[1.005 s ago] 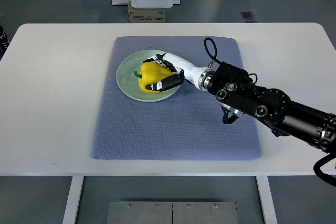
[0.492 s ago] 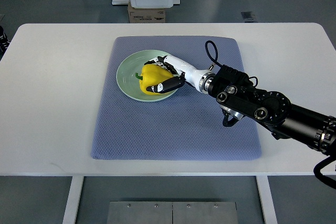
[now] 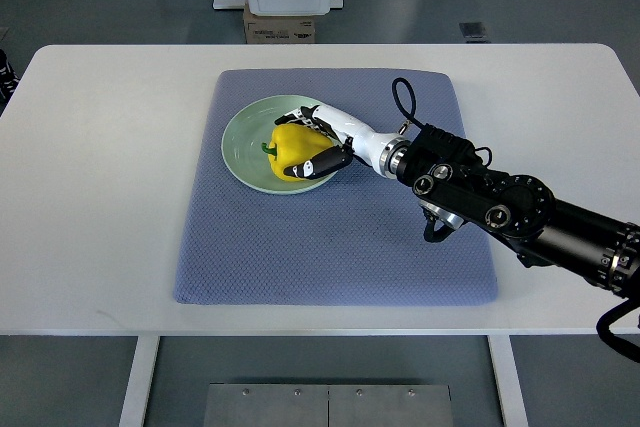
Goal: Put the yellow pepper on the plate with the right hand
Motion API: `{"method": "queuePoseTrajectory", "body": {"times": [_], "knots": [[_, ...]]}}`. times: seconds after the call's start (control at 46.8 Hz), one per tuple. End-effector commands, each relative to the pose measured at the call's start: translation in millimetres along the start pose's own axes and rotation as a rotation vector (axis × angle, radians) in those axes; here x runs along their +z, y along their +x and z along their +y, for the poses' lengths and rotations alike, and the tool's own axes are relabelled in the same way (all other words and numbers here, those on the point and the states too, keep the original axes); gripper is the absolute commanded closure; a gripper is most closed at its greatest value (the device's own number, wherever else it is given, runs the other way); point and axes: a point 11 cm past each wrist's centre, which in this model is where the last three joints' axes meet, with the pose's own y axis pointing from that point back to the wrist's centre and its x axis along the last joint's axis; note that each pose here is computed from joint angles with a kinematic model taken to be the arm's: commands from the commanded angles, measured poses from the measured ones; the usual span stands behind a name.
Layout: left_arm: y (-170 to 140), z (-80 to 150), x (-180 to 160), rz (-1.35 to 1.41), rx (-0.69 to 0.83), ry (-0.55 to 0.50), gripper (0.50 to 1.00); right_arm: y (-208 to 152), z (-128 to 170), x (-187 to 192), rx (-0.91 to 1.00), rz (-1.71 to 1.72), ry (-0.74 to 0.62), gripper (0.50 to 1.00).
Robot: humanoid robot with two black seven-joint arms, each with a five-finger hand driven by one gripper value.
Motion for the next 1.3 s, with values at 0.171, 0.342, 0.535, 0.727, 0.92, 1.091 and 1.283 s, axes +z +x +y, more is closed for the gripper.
{"method": "queuePoseTrajectory", "body": {"times": [0.171, 0.342, 0.535, 0.727, 0.92, 1.091, 1.283], "knots": [[0.0, 0.0, 0.0, -0.001, 0.000, 0.000, 0.500, 2.3, 0.1, -0.5, 0.011, -0.016, 0.004, 0.515], [0.0, 0.0, 0.0, 0.000, 0.000, 0.000, 0.500, 1.8, 0.6, 0.7, 0.015, -0.037, 0.006, 0.511], [0.0, 0.0, 0.0, -0.001, 0.000, 0.000, 0.500, 7.8, 1.3, -2.8, 0.045, -0.099, 0.033, 0.507], [0.0, 0.0, 0.0, 0.000, 0.000, 0.000, 0.500, 12.5, 3.4, -4.5, 0.076, -0.158, 0.078, 0.505], [0.0, 0.0, 0.0, 0.000, 0.000, 0.000, 0.500, 36.2, 13.7, 5.9, 0.158, -0.247, 0.089, 0.505], [0.0, 0.0, 0.0, 0.000, 0.000, 0.000, 0.500, 63.1, 26.1, 13.6, 0.255, -0.367, 0.116, 0.505], [0.0, 0.0, 0.0, 0.000, 0.000, 0.000, 0.500, 93.0, 45.1, 27.7, 0.389, -0.542, 0.160, 0.505]]}}
